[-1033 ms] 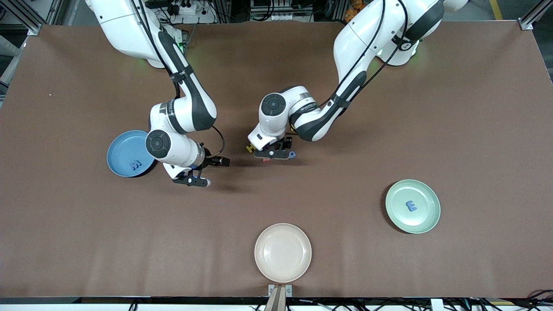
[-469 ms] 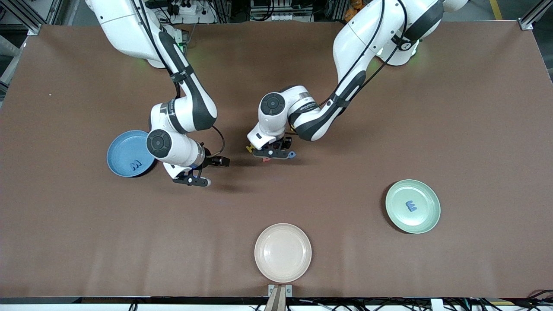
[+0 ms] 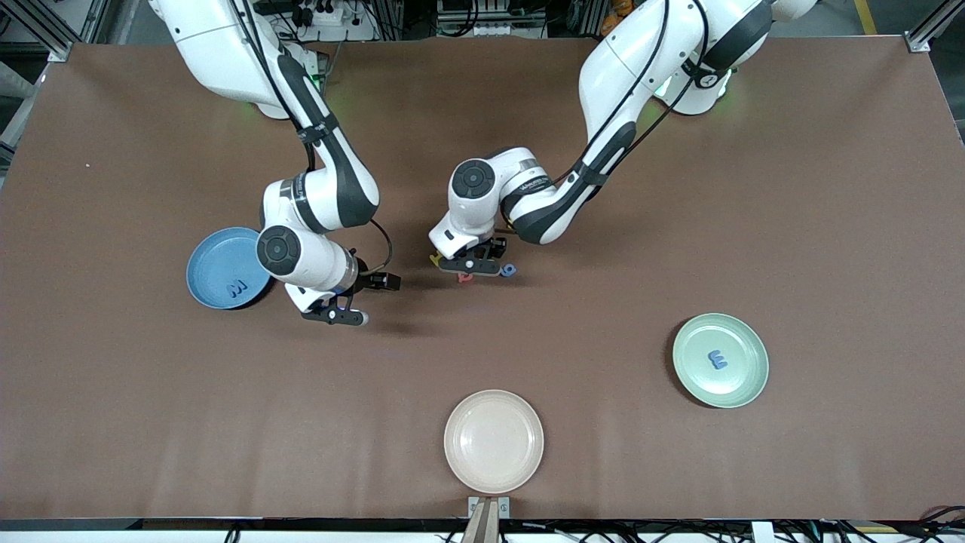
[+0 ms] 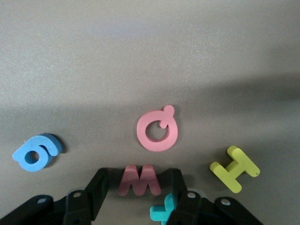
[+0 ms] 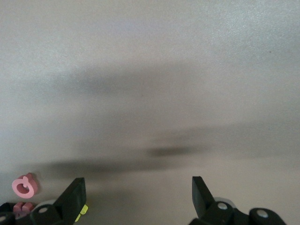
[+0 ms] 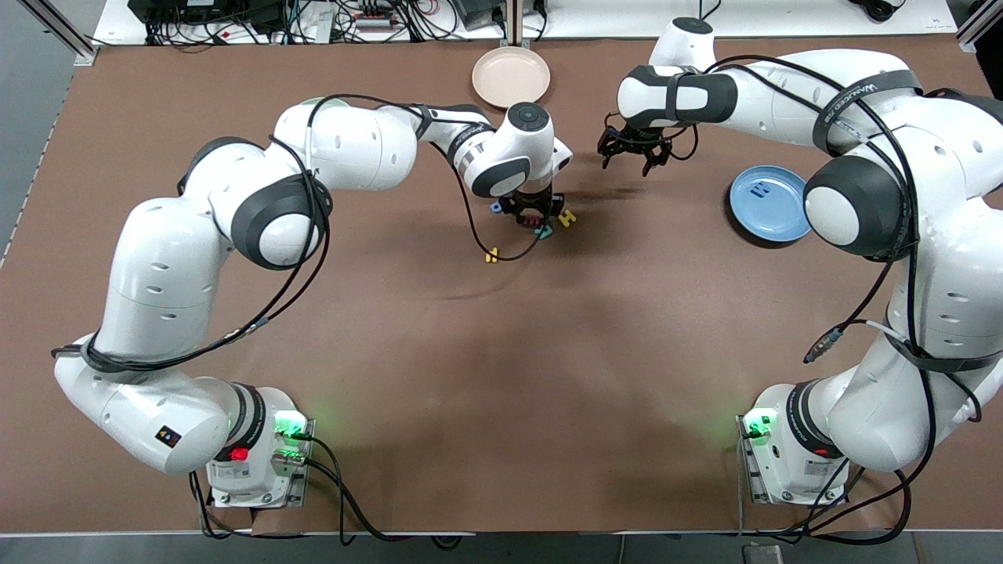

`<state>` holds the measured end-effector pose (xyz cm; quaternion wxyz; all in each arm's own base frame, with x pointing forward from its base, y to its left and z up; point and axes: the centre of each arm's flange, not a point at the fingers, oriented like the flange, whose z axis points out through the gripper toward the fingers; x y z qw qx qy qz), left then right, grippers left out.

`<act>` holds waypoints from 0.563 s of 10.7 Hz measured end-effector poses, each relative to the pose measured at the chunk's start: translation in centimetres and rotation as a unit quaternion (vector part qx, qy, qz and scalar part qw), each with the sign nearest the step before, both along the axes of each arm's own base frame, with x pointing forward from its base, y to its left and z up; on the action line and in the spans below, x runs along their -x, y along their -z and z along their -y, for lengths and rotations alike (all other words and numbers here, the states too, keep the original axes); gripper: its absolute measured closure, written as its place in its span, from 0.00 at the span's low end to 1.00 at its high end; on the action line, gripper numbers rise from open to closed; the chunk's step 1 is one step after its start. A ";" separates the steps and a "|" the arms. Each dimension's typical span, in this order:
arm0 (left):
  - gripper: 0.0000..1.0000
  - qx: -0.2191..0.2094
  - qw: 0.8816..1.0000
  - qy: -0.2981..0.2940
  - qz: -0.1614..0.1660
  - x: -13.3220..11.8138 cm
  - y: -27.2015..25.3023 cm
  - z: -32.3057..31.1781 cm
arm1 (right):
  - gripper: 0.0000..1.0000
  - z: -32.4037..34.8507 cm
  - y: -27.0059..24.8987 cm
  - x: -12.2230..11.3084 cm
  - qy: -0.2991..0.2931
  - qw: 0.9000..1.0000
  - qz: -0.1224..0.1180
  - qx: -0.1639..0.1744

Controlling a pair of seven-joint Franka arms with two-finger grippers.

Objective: Sort uppercase to blue plate, lowercase to green plate

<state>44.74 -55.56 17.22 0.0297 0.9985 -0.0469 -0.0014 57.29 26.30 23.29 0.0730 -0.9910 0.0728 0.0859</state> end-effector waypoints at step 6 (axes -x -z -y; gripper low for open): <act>0.52 -0.002 1.000 0.000 0.001 -0.1 -0.2 -0.1 | 0.00 -1.3 0.1 0.4 0.008 1.000 0.009 -0.004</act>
